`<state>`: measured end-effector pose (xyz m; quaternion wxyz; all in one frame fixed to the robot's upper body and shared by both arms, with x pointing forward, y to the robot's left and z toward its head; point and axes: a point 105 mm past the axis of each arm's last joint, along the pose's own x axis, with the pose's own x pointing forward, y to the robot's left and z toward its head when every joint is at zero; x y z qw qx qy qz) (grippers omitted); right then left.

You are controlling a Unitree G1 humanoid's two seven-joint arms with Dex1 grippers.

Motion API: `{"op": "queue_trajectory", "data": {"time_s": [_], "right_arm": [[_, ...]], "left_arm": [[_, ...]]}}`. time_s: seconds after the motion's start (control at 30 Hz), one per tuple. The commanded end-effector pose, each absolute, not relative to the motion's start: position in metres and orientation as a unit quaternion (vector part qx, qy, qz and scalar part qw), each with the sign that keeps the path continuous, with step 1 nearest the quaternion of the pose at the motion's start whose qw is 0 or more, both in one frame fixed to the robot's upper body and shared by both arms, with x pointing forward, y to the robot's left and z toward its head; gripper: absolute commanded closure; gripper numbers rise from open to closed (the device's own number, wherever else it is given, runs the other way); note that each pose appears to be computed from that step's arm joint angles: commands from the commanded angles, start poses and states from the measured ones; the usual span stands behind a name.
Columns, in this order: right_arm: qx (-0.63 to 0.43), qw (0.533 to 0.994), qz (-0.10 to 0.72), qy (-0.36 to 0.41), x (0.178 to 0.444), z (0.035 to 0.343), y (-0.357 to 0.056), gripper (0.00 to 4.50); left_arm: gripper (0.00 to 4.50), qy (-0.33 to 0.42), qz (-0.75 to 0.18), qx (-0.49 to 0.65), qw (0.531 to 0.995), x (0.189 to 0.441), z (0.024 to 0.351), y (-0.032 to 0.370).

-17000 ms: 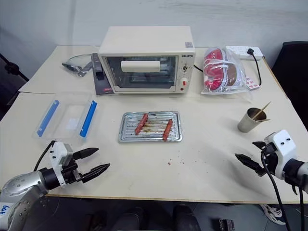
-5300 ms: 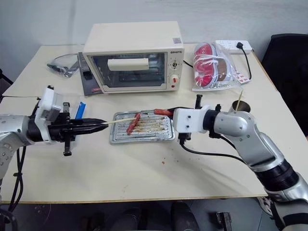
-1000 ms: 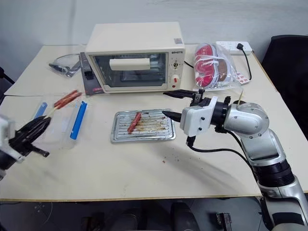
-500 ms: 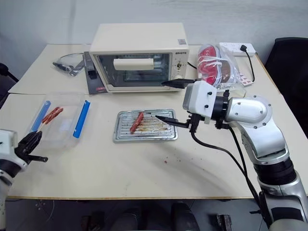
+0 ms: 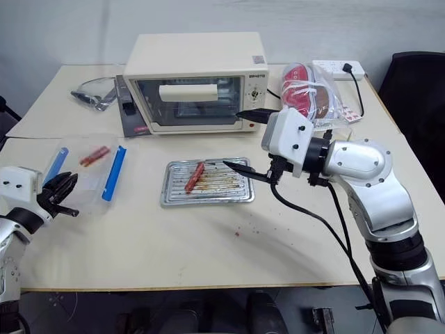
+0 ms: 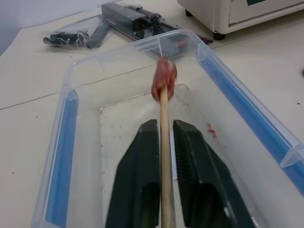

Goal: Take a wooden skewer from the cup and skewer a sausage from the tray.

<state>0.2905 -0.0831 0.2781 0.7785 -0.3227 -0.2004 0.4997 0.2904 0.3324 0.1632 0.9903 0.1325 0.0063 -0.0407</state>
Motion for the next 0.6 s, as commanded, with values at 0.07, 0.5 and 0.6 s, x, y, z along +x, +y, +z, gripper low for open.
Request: {"op": "queue_trajectory", "data": {"time_s": [0.07, 0.5, 0.6], "right_arm": [[-0.313, 0.783, 0.489, -0.223, 0.284, 0.292, -0.086, 0.00], [-0.129, 0.813, 0.568, -0.023, 0.291, 0.279, -0.110, 0.00], [-0.096, 0.810, 0.578, 0.002, 0.289, 0.279, -0.113, 0.00]], "left_arm": [[2.71, -0.043, -0.043, 0.123, 0.990, 0.271, 0.200, 0.337], [2.71, 0.028, -0.083, 0.058, 0.994, 0.149, 0.235, 0.357], [2.71, 0.036, -0.084, 0.063, 0.994, 0.140, 0.237, 0.362]]}}
